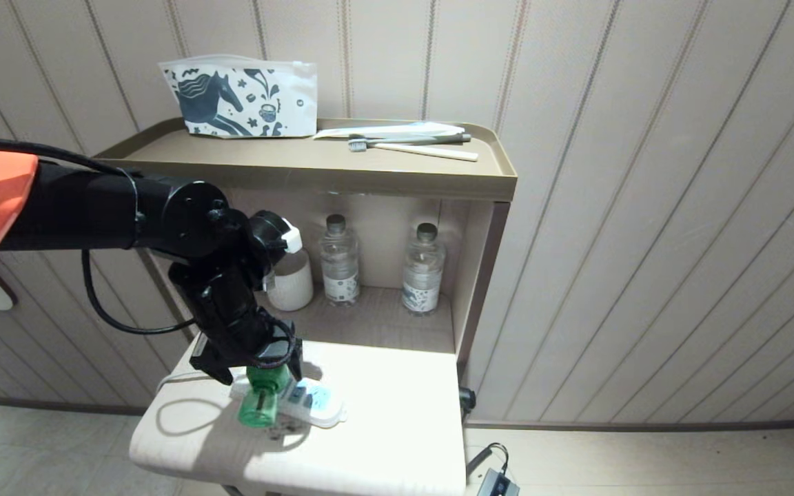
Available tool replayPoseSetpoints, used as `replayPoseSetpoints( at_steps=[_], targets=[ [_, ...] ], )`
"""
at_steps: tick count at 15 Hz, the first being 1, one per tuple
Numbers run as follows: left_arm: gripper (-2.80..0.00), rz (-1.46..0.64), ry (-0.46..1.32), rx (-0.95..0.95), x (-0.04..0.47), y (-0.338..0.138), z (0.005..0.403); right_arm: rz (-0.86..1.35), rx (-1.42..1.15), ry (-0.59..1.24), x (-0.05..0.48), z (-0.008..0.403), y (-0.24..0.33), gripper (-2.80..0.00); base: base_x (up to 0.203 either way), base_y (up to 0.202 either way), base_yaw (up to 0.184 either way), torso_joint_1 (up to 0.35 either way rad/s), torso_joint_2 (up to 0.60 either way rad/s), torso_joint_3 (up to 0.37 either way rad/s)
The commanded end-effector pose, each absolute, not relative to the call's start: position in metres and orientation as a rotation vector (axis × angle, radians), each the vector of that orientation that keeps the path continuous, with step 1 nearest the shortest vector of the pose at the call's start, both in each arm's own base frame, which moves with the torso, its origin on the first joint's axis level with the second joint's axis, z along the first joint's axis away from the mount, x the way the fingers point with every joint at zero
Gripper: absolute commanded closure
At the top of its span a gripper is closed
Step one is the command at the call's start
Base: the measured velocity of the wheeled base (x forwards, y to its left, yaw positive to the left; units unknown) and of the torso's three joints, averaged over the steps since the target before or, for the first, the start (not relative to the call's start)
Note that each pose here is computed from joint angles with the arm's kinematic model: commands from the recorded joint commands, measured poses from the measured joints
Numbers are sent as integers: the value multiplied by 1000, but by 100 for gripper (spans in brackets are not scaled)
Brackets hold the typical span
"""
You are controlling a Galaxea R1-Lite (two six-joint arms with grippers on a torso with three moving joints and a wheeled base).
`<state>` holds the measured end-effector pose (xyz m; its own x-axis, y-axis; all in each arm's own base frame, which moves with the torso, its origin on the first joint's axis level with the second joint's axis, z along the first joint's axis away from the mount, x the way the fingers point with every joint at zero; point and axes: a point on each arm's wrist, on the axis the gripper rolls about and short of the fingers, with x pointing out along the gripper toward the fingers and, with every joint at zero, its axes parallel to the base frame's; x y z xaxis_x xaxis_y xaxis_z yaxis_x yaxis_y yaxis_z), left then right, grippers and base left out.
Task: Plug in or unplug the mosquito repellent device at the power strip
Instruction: Hold the socket with your right hand and unplug it with your left hand
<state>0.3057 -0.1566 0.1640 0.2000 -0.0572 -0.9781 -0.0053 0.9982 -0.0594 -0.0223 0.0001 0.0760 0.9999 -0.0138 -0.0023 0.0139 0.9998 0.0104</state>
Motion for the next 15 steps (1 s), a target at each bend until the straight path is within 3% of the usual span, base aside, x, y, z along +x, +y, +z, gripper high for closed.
replayPoseSetpoints(
  at_steps=[1, 15],
  targets=[
    [-280, 2, 1383, -73, 321, -149, 156, -14, 9, 3, -22, 76, 0, 0, 0, 0, 0, 0, 0, 0],
    [-280, -23, 1425, -25, 323, -165, 139, -14, 11, 3, -22, 76, 0, 0, 0, 0, 0, 0, 0, 0]
  ],
)
